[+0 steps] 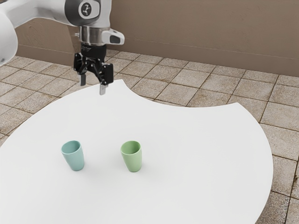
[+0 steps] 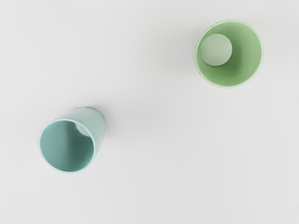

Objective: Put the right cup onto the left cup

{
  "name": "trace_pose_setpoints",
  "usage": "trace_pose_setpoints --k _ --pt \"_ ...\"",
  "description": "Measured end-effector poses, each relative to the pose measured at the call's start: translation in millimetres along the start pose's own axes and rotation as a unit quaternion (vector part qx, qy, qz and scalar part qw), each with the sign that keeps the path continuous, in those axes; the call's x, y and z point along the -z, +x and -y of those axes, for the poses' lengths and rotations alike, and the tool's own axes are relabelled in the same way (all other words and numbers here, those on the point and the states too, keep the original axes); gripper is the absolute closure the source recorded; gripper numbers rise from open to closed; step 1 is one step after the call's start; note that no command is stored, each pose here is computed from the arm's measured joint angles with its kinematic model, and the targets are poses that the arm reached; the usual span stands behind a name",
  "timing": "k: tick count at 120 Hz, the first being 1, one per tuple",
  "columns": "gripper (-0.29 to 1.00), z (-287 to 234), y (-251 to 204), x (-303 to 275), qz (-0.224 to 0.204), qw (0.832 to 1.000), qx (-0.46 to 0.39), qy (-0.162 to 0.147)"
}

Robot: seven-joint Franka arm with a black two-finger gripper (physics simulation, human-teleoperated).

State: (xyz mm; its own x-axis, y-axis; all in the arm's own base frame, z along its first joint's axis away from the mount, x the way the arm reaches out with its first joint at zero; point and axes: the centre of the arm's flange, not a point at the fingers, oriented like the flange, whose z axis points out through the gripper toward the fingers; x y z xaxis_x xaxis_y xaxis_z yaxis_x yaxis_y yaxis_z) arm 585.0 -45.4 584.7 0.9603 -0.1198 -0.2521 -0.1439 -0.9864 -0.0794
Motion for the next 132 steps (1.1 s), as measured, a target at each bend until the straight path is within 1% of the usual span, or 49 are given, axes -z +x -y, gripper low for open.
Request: trace_pose_setpoints --k 14,26,45,54,84,96,110,132 --pt "0.00 -1 5 -8 -0.013 1.000 -0.003 -0.005" --pt "0.00 -9 15 -52 0.004 1.000 -0.010 -0.012" --pt "0.00 -20 29 -116 0.005 1.000 -0.020 -0.019" --pt "0.00 -25 35 -136 -0.008 0.999 -0.023 -0.024" --pt "0.00 -47 56 -180 -0.079 0.996 -0.031 -0.037" --pt "0.00 -48 62 -193 -0.094 0.994 -0.028 -0.039" --pt "0.00 -46 68 -214 -0.100 0.994 -0.024 -0.040" --pt "0.00 -34 73 -219 -0.119 0.992 -0.014 -0.041"
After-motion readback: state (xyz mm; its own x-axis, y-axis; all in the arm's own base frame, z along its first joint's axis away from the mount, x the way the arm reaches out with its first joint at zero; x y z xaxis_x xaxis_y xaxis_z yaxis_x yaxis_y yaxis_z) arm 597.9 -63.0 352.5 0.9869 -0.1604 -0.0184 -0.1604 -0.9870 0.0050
